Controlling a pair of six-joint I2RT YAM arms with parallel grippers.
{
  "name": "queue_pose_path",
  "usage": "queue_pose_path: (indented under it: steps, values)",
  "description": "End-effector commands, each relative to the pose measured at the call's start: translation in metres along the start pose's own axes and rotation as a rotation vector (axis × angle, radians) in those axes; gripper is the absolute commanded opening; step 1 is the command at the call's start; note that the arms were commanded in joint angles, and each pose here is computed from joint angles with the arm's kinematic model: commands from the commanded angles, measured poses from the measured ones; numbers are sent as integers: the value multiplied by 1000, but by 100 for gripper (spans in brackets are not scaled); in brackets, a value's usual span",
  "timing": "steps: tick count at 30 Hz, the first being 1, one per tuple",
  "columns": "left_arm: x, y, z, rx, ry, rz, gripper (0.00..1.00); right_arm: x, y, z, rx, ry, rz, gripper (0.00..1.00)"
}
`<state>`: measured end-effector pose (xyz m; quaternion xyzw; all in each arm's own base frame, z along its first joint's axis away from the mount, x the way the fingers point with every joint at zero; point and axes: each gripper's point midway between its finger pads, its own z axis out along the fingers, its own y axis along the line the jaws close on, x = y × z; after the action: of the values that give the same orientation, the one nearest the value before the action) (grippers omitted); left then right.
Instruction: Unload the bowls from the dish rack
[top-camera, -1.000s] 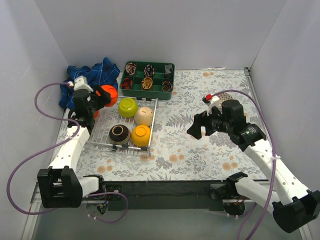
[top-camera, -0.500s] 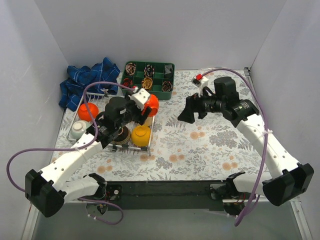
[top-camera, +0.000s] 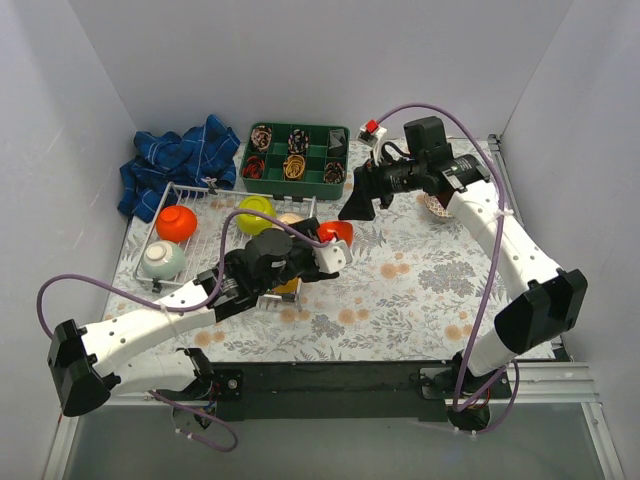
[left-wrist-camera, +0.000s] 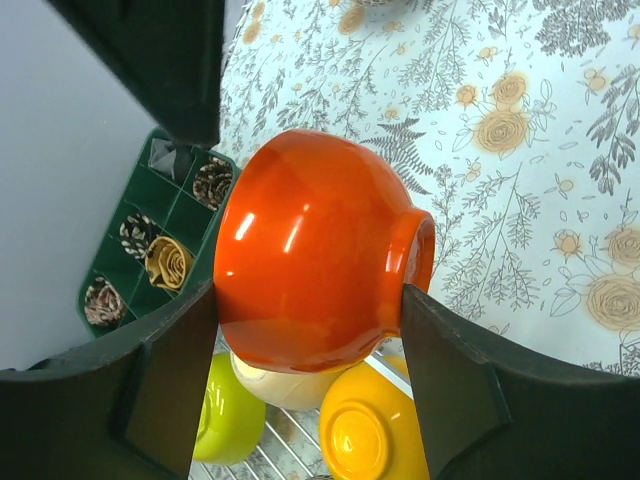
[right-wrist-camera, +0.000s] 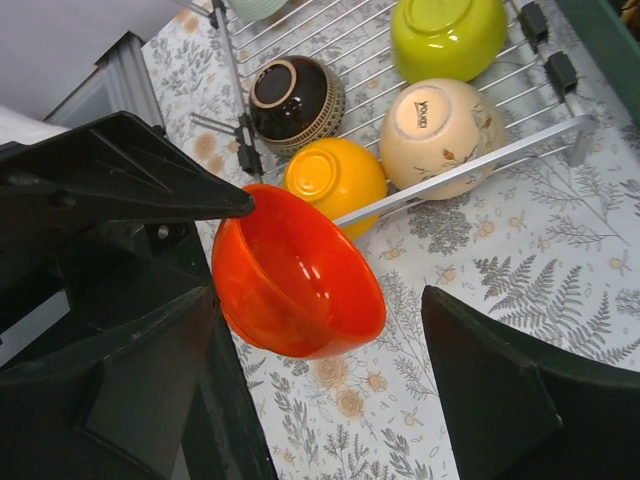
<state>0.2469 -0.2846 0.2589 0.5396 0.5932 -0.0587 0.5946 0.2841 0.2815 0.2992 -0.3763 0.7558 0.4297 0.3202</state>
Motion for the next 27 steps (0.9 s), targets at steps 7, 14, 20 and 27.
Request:
queue_pose_path:
  steps: [7,14,20,27]
  values:
    - [-13,-14,9,-16,-46,211,23,30,41,12,-258,142,-21,89]
    - [-10,-19,13,-17,-41,254,23,60,48,23,-306,227,22,82]
    - [-10,-18,15,-33,-50,264,24,81,46,31,-324,289,58,64]
    - [-2,-21,16,-35,-32,234,31,87,45,30,-318,301,50,11]
